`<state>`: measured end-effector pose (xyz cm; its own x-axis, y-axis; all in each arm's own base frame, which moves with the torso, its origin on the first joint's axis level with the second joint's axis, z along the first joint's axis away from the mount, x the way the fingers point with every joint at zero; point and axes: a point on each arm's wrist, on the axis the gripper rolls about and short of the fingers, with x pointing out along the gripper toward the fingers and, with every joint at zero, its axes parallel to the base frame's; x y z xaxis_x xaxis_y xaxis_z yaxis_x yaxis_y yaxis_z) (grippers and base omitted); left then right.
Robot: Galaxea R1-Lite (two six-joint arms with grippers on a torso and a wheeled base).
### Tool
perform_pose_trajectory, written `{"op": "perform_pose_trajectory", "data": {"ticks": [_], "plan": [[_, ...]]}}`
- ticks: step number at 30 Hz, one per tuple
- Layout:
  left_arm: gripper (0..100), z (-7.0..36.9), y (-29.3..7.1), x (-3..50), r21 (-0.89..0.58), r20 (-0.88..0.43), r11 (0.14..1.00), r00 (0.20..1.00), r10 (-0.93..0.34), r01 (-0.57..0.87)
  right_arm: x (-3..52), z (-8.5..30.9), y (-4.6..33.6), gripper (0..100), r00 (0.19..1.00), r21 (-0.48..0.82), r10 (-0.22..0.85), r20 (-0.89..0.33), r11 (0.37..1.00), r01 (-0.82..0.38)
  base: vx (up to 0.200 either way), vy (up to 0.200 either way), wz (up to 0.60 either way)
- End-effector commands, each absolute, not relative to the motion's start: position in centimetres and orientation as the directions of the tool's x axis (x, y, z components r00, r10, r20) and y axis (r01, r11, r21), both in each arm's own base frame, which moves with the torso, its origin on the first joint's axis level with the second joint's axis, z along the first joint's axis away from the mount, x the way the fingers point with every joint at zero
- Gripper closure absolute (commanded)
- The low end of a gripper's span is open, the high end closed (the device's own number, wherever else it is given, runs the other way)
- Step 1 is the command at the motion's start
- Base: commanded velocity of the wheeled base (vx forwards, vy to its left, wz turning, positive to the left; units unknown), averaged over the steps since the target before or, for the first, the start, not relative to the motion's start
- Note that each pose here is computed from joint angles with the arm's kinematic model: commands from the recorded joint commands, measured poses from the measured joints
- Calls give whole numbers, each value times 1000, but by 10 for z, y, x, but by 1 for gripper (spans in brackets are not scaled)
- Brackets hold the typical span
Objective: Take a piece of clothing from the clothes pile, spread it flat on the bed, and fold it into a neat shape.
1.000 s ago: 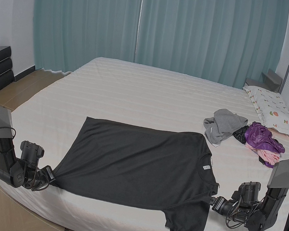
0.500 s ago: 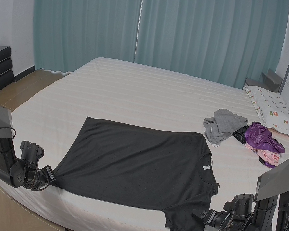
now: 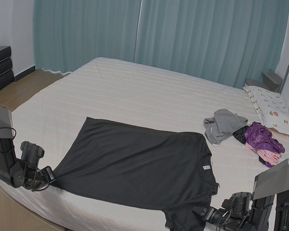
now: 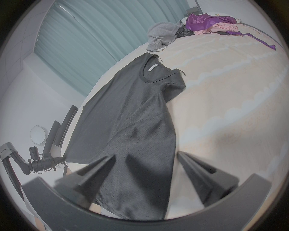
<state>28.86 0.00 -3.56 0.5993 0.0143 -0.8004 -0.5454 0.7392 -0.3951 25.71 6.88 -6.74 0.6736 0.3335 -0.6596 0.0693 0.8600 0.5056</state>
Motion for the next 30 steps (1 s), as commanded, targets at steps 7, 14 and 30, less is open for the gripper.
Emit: {"op": "perform_pose_trajectory", "data": {"ticks": [7,14,30], "plan": [[100,-35,0,289,-397,-799,738,601,14,-546,243,-56,54,100,681,499,305,-666,860,103,0,0,0],[100,-36,0,285,-400,-798,737,603,13,-545,224,-51,46,100,655,496,300,-693,858,132,0,0,0],[100,-36,1,254,-382,-795,763,607,16,-521,204,-28,37,100,615,517,317,-722,837,177,0,0,0]]}}
